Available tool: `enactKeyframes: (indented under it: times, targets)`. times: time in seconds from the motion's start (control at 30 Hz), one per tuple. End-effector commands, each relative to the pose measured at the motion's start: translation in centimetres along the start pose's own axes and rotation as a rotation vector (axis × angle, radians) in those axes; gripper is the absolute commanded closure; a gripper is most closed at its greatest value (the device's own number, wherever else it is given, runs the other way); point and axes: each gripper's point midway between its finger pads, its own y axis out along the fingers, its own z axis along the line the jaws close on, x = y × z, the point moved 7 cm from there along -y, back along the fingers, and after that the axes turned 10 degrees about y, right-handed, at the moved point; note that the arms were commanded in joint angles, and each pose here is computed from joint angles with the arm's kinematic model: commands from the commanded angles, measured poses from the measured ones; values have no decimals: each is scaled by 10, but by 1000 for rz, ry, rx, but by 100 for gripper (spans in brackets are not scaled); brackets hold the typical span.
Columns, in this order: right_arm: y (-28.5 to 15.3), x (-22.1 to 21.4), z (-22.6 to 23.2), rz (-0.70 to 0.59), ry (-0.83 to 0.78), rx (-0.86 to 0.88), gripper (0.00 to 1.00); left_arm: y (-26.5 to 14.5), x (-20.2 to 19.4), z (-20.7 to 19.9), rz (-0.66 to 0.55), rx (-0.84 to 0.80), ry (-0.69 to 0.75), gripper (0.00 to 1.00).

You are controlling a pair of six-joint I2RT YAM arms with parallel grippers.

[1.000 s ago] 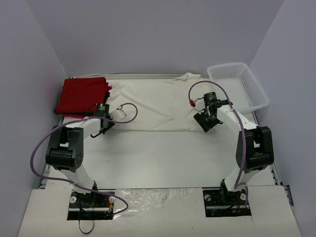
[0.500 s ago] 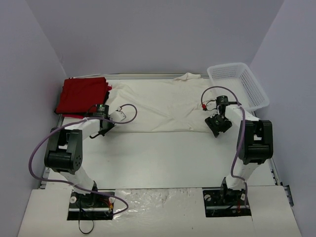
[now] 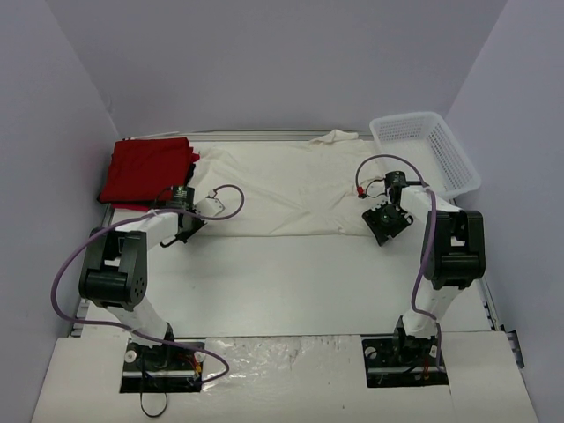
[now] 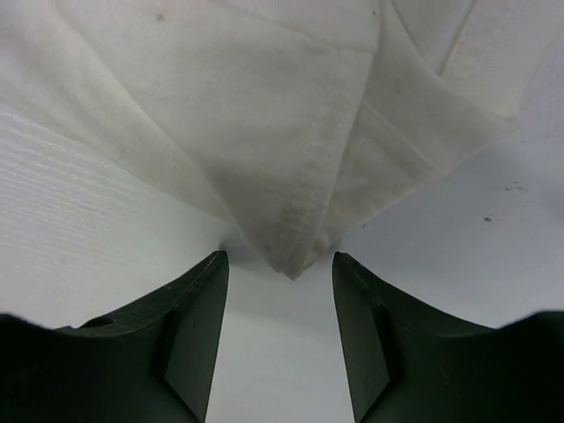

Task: Fold and stack the t-shirts
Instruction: Fold the flattened tshirt in 1/3 of the way

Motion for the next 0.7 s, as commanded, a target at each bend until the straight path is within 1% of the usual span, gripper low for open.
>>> enactKeyframes:
  times: [0.0,0.03,0.1,0.13,0.17,0.2,0.23,0.33,0.5,0.67]
  targets:
    - [-9,9,0,-29,-24,11,53,-4,3,1,8,-25,-23,97]
    - [-8,10,-1,-32,-25,10,53,-3,3,1,10,-28,-29,98]
    - [-2,13,-2,-25,-26,14,59,-3,4,1,5,-29,-35,98]
    - [1,13,-2,-22,-24,17,65,-4,6,2,2,-28,-36,98]
    - [6,13,-2,-9,-20,23,83,-3,5,2,3,-30,-37,98]
    - [9,14,-3,-4,-18,26,90,-3,6,2,1,-29,-37,98]
    - [13,13,-3,9,-15,30,95,-3,6,2,1,-29,-39,98]
    - [16,13,-3,12,-14,31,100,-3,6,2,7,-28,-36,98]
    - [9,10,-3,10,-16,12,100,-6,5,1,11,-28,-34,98]
    - [-14,2,0,-15,-33,-10,100,-21,5,0,-13,-18,-46,98]
